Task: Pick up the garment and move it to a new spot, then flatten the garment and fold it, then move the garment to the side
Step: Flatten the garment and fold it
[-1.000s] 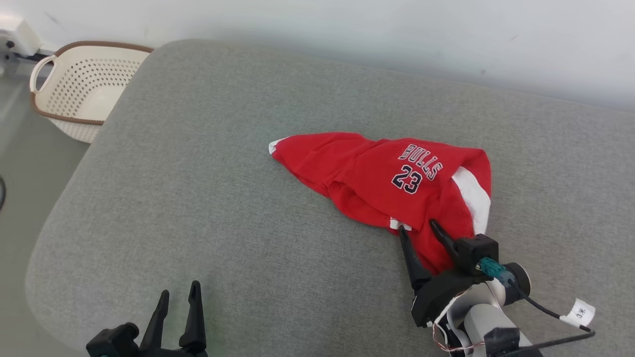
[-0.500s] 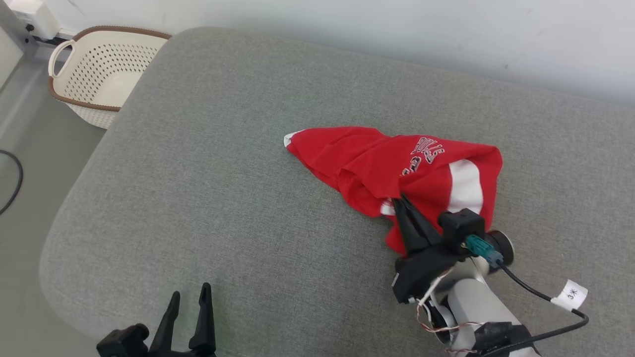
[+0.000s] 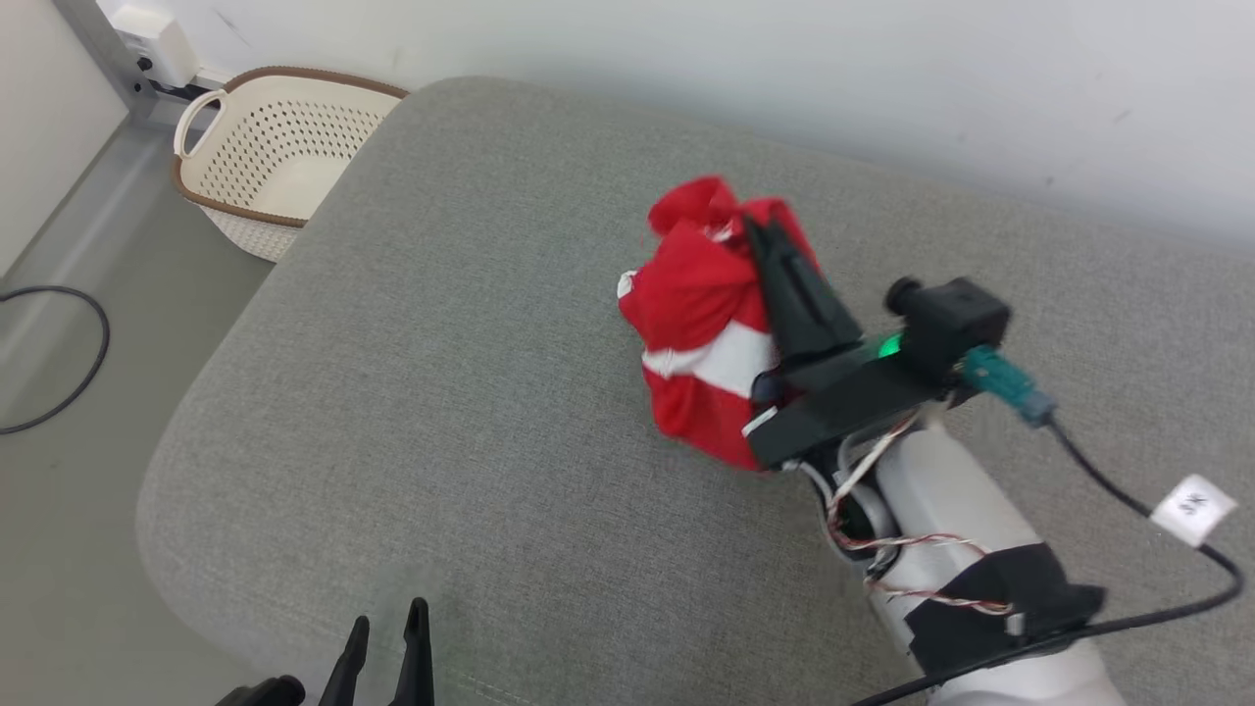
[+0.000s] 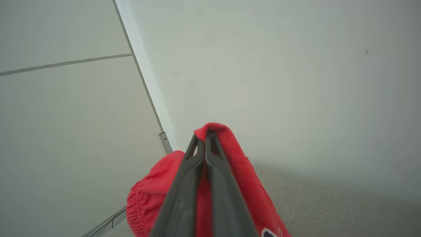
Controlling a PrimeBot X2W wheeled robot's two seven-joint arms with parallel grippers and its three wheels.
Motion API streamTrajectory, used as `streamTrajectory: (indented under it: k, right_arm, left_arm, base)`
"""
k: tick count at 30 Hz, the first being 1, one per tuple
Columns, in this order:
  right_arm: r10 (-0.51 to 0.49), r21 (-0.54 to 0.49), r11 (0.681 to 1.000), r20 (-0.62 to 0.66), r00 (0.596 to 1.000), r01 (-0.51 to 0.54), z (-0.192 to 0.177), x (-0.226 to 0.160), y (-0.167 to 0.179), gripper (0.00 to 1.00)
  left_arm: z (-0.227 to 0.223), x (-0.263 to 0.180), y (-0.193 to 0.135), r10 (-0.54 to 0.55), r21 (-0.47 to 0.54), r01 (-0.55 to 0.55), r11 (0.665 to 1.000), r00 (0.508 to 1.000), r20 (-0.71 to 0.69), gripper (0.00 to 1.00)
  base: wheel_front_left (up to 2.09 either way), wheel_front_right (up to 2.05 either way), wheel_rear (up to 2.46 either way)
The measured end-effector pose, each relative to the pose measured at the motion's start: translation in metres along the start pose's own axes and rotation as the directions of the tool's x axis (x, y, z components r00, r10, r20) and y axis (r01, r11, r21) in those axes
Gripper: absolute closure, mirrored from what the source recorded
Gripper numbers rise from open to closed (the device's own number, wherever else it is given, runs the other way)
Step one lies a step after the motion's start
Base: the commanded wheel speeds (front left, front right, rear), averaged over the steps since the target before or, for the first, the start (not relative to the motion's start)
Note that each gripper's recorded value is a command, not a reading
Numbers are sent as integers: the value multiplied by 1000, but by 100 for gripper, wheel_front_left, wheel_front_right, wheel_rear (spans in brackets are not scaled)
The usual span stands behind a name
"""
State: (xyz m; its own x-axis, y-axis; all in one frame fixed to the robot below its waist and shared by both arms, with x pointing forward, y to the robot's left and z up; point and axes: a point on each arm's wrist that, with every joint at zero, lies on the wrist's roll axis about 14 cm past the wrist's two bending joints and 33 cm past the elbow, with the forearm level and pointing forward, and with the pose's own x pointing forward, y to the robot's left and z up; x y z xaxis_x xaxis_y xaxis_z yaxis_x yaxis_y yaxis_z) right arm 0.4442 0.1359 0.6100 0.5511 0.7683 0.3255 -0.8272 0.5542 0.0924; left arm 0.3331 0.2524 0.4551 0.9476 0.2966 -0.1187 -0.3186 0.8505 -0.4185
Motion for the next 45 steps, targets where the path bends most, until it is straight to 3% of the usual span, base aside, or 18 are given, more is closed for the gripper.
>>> streamTrajectory:
  k: [5, 9, 10, 11, 12, 19, 21, 27, 36, 45]
  right_arm:
    - [-124, 43, 992, 76, 989, 121, 22, -11, -35, 100]
    - [-270, 23, 962, -29, 962, 271, -10, -48, -80, 100]
    - [-305, 6, 952, -90, 948, 307, -28, -63, -91, 91]
    - [-341, 4, 939, -133, 931, 344, -41, -77, -99, 55]
    - [-364, -8, 930, -164, 917, 368, -50, -88, -106, 0]
    - [-466, -31, 883, -173, 868, 468, -49, -124, -130, 0]
    - [-523, -33, 851, -157, 838, 525, -43, -145, -141, 0]
    - [-589, -54, 807, -130, 797, 588, -29, -177, -148, 0]
    - [-690, -82, 724, -101, 717, 685, -13, -228, -161, 0]
    - [-777, -107, 629, -79, 624, 770, -1, -277, -174, 0]
  left_arm:
    - [0, -2, 3, 8, -3, -8, 1000, 1000, 1, 0]
    - [-9, -2, -5, -15, -7, 15, 1000, 1000, -24, 0]
    - [-11, -1, -9, -29, -8, 29, 1000, 999, -29, 0]
    - [-12, 1, -12, -38, -8, 38, 999, 999, -33, 0]
    - [-13, 2, -15, -49, -8, 48, 999, 998, -37, 0]
    - [-13, 13, -40, -123, -3, 123, 992, 992, -35, 0]
    - [-11, 17, -62, -194, -10, 194, 981, 981, -29, 0]
    - [-14, 19, -114, -359, -37, 358, 933, 933, -31, 0]
    - [-27, 14, -197, -581, -94, 574, 813, 812, -60, 0]
    - [-46, -9, -270, -754, -208, 728, 654, 651, -91, 0]
  base:
    - [0, 0, 0]
    - [0, 0, 0]
    - [0, 0, 0]
    - [0, 0, 0]
    - [0, 0, 0]
    - [0, 0, 0]
    - [0, 0, 0]
    - [0, 0, 0]
    - [0, 0, 0]
    - [0, 0, 0]
